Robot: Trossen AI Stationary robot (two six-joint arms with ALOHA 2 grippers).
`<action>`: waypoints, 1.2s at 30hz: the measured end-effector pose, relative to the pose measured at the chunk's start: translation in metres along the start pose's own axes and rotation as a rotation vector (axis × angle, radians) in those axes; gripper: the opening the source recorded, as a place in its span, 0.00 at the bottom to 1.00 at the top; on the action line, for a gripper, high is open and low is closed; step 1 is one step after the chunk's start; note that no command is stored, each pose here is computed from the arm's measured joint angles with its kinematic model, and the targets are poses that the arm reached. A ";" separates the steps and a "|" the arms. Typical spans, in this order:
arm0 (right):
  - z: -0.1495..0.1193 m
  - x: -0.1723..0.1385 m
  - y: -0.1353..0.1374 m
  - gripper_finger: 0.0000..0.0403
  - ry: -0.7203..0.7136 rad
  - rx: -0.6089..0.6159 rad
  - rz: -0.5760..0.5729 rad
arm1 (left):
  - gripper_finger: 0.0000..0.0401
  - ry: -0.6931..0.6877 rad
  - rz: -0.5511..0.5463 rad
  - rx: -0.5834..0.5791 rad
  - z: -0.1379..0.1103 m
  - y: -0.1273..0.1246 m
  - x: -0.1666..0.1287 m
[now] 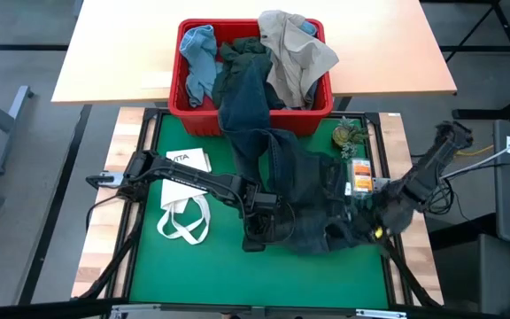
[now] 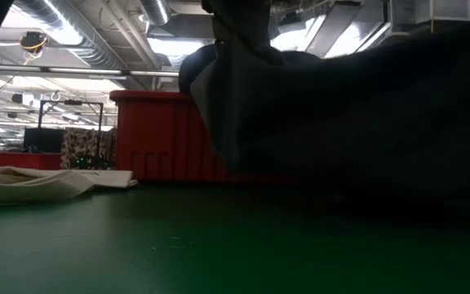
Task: Fold laundry
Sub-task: Remove the dark blue pants from the laundry bin
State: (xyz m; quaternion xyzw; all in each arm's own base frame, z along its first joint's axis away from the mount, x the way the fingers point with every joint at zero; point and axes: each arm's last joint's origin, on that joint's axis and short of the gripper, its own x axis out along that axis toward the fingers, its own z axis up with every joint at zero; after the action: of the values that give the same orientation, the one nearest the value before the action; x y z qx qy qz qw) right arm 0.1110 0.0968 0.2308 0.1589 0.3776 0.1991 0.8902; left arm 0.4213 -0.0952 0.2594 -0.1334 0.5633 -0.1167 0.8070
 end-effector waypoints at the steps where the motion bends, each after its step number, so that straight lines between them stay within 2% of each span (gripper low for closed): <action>1: -0.002 0.004 0.006 0.00 0.016 0.006 0.013 | 0.00 0.004 -0.015 -0.001 0.000 -0.001 0.000; 13: -0.020 0.032 0.069 0.01 0.209 0.030 0.036 | 0.00 0.022 -0.127 -0.089 -0.002 -0.016 0.003; 17: -0.027 0.043 0.080 0.02 0.270 0.030 0.019 | 0.00 -0.036 -0.141 -0.055 0.002 -0.024 0.004; 20: -0.033 0.051 0.081 0.02 0.318 0.023 0.004 | 0.01 -0.111 -0.098 -0.032 0.006 -0.028 0.005; 24: -0.036 0.055 0.081 0.04 0.340 0.019 -0.007 | 0.08 -0.152 -0.062 0.033 0.009 -0.028 0.004; 29: -0.036 0.056 0.081 0.04 0.342 0.019 -0.004 | 0.20 -0.184 0.017 0.063 0.010 -0.025 0.004; 36: -0.036 0.055 0.081 0.02 0.358 0.016 0.000 | 0.36 -0.209 0.139 0.338 0.012 -0.021 0.003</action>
State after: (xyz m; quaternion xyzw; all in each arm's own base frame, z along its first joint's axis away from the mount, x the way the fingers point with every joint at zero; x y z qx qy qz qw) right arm 0.1004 0.1983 0.2078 0.1281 0.5318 0.2211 0.8074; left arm 0.4331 -0.1149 0.2685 0.0316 0.4569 -0.1392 0.8780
